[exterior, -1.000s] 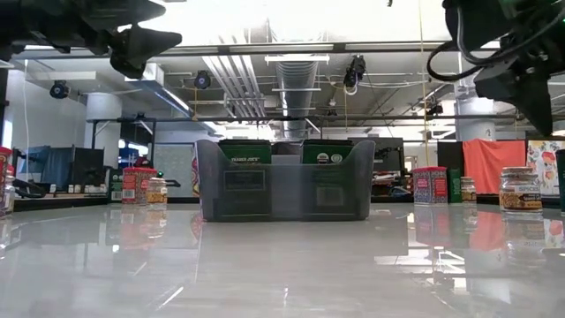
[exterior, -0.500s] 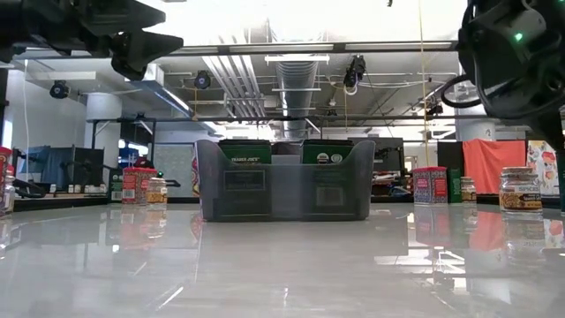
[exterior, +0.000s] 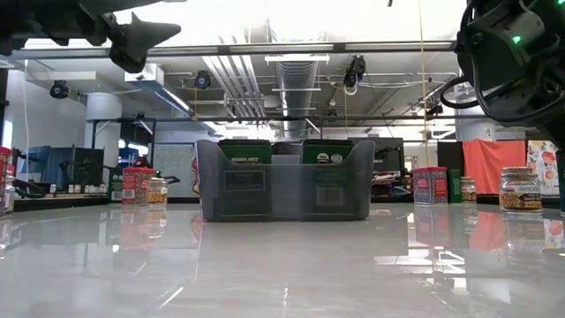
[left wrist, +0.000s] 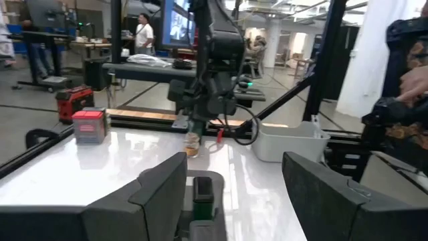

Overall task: Sort spices by type
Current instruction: Put the black seasoning can into the black bin

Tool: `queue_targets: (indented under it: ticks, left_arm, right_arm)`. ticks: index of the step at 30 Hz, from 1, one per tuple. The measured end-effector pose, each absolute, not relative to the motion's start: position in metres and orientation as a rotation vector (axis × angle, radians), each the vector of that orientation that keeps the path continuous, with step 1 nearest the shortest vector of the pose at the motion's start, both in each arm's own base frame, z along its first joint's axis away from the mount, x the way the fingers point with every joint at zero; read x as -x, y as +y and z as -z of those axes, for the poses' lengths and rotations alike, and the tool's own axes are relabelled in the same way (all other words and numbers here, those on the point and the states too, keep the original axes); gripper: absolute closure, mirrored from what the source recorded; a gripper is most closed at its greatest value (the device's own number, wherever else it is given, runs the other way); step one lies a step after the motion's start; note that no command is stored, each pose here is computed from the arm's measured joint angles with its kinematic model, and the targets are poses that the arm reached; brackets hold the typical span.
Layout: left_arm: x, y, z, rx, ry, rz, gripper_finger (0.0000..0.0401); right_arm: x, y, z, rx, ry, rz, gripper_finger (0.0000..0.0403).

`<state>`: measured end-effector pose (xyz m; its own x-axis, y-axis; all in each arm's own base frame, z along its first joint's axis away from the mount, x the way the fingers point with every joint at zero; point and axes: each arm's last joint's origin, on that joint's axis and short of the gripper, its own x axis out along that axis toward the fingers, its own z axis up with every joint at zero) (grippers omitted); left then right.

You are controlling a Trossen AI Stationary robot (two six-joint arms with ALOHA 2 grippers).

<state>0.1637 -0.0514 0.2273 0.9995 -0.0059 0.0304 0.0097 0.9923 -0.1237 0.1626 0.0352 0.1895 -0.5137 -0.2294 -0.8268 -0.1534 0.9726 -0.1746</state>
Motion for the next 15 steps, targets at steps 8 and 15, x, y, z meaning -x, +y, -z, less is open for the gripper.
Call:
queue_targets:
  ticks: [8,15]
  left_arm:
    - [-0.16,-0.062,-0.225,0.102,-0.018,0.074,0.0171]
    - [-0.159,-0.065,-0.225,0.098,-0.015,0.091,0.0171]
  right_arm:
    - [-0.164,0.035,-0.189,0.257,2.107,0.094,0.0199]
    - [-0.169,0.037,-0.185,0.221,2.048,0.068,0.0187]
